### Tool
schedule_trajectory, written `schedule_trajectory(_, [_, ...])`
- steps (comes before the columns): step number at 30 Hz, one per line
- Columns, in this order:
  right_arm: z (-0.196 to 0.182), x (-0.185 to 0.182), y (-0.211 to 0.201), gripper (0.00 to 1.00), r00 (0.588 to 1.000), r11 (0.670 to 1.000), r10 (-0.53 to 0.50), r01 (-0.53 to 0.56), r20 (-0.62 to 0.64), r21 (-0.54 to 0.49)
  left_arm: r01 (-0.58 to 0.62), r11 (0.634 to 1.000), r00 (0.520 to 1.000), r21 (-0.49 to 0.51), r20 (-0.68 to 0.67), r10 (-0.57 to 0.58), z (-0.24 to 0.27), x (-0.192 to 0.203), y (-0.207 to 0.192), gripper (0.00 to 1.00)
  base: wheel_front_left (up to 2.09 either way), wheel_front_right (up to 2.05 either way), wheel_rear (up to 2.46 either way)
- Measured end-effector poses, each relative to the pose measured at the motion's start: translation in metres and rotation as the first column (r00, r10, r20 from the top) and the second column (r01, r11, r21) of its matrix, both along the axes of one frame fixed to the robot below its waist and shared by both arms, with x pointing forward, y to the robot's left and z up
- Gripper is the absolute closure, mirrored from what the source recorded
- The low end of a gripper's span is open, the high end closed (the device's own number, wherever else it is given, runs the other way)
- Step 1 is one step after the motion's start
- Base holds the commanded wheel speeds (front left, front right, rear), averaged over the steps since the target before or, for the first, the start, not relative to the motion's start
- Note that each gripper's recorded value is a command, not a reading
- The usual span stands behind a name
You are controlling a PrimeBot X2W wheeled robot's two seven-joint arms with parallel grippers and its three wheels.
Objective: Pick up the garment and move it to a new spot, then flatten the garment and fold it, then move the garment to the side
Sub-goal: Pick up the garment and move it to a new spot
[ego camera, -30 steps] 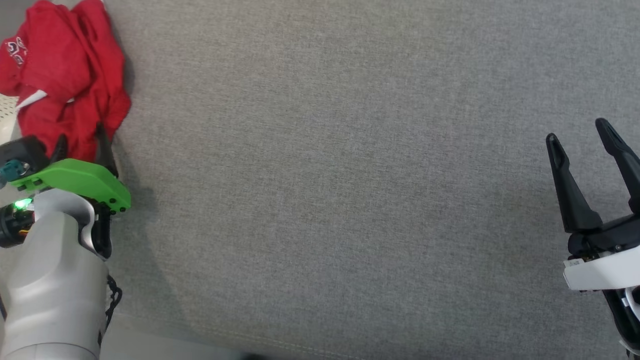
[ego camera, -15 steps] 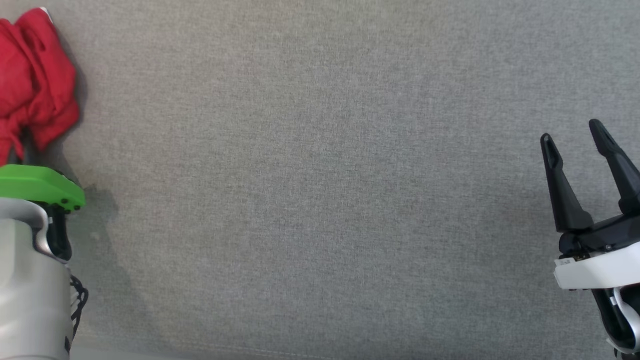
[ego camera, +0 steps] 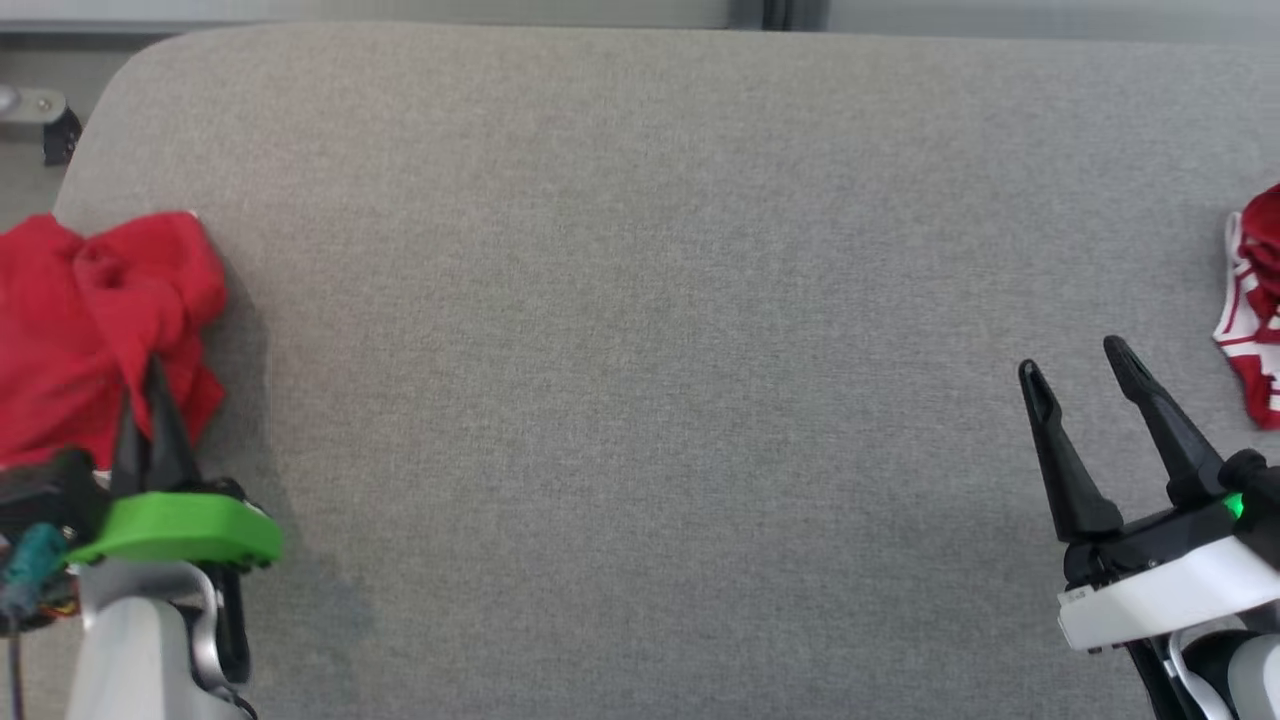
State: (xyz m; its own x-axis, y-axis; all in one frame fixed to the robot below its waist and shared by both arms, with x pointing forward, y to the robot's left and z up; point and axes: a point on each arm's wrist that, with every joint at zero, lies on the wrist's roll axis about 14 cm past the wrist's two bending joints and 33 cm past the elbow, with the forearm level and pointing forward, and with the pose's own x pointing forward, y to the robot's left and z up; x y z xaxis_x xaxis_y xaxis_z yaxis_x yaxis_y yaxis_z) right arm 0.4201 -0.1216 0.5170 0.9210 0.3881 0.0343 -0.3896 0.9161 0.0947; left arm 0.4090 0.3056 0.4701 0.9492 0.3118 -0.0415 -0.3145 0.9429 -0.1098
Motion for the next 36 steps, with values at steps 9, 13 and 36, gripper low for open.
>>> schedule_trajectory(9, [0.021,-0.033,-0.033,0.00,0.994,0.995,-0.099,0.099,0.038,-0.006,0.339,0.938,0.941,-0.074,0.008,-0.339,0.010,0.003,-0.126,1.00,0.00,0.00,0.00])
schedule_trajectory(13, [0.025,-0.043,-0.051,0.00,0.986,0.987,-0.160,0.160,0.045,0.003,0.576,0.812,0.817,-0.095,0.012,-0.577,0.013,0.012,-0.213,1.00,0.00,0.00,0.00])
schedule_trajectory(36, [-0.010,-0.056,-0.121,0.00,0.915,0.915,-0.404,0.403,-0.022,-0.022,0.959,0.255,0.274,-0.122,0.187,-0.943,0.031,0.001,-0.451,0.00,0.00,0.00,0.00])
